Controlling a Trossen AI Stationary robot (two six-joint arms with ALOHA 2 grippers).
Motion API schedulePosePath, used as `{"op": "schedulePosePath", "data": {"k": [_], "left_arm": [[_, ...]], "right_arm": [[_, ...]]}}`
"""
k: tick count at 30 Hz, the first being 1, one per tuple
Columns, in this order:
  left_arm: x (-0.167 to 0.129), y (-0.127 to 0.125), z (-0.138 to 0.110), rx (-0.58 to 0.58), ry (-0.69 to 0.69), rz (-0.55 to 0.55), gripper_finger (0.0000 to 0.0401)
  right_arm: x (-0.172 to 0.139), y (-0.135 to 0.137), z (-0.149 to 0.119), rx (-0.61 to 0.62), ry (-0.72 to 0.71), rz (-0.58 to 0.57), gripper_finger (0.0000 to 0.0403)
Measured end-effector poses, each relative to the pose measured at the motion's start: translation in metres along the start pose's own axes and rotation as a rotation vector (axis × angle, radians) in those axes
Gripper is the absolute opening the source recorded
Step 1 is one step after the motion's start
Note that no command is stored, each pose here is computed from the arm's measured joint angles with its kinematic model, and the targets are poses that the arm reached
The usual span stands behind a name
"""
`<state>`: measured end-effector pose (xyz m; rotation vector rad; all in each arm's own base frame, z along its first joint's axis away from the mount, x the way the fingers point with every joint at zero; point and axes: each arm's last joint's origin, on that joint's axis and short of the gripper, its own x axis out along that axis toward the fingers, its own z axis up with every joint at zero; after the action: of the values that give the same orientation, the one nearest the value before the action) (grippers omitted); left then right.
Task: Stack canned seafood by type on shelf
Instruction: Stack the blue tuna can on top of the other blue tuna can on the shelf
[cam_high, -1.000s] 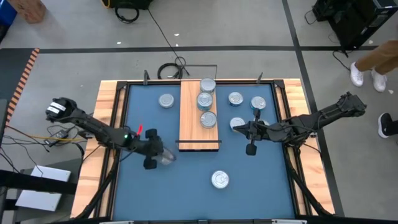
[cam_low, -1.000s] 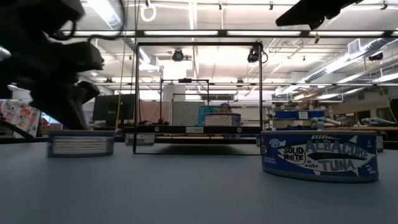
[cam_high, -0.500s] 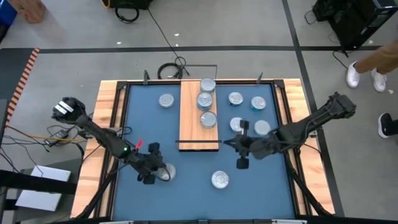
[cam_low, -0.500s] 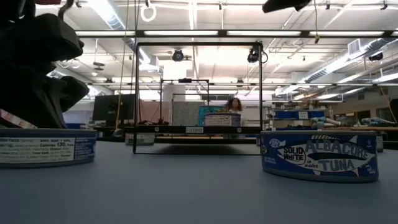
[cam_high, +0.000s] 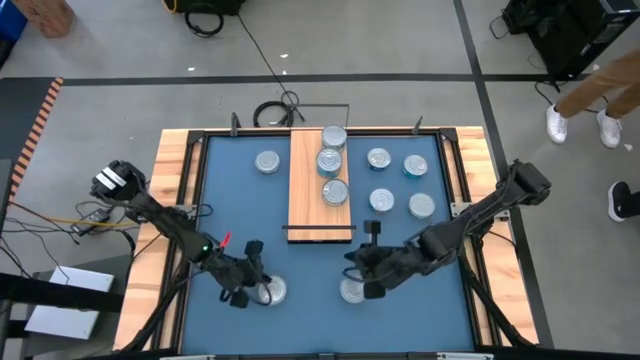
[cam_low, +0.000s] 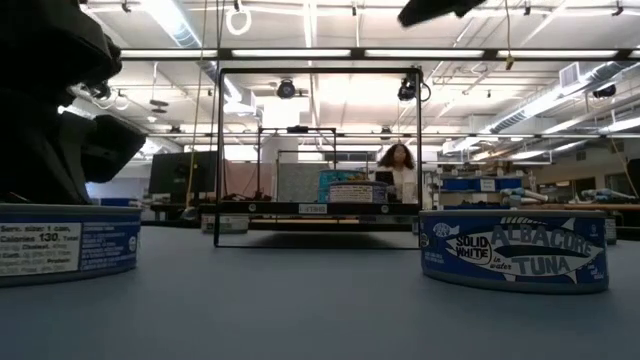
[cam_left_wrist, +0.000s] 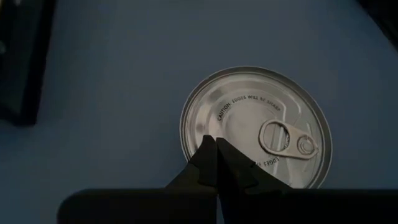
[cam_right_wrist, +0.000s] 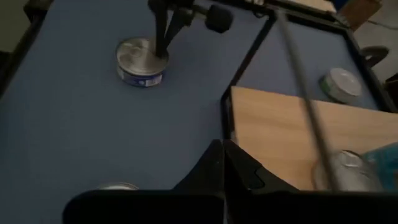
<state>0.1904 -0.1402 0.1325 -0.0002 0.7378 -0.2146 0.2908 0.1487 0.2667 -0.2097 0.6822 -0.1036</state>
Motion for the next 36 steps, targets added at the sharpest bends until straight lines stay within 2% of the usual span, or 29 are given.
{"op": "schedulePosePath", "data": {"k": [6, 13, 20, 27, 32, 36], "left_arm": [[-0.007, -0.022, 0.030, 0.114, -0.024, -0.046, 0.0001], [-0.029, -0.051, 0.052, 0.219, 0.092, -0.036, 0.0025], [-0.031, -0.069, 0.042, 0.344, 0.103, -0.036, 0.0075], [-0.010, -0.074, 0.024, 0.538, 0.179, 0.018, 0.0122], [0.003, -0.074, 0.014, 0.649, 0.230, 0.042, 0.0128], [0.005, -0.074, 0.012, 0.663, 0.236, 0.064, 0.0126]], "right_arm": [[0.024, 0.015, -0.005, -0.002, 0.001, 0.008, 0.0003], [0.031, 0.020, -0.003, 0.018, -0.027, 0.033, 0.0004], [0.031, 0.020, -0.002, 0.024, -0.033, 0.032, 0.0004], [0.031, 0.020, -0.002, 0.023, -0.035, 0.032, 0.0004], [0.031, 0.020, -0.002, 0.021, -0.035, 0.032, 0.0004], [0.031, 0.020, -0.002, 0.020, -0.035, 0.032, 0.0004]]}}
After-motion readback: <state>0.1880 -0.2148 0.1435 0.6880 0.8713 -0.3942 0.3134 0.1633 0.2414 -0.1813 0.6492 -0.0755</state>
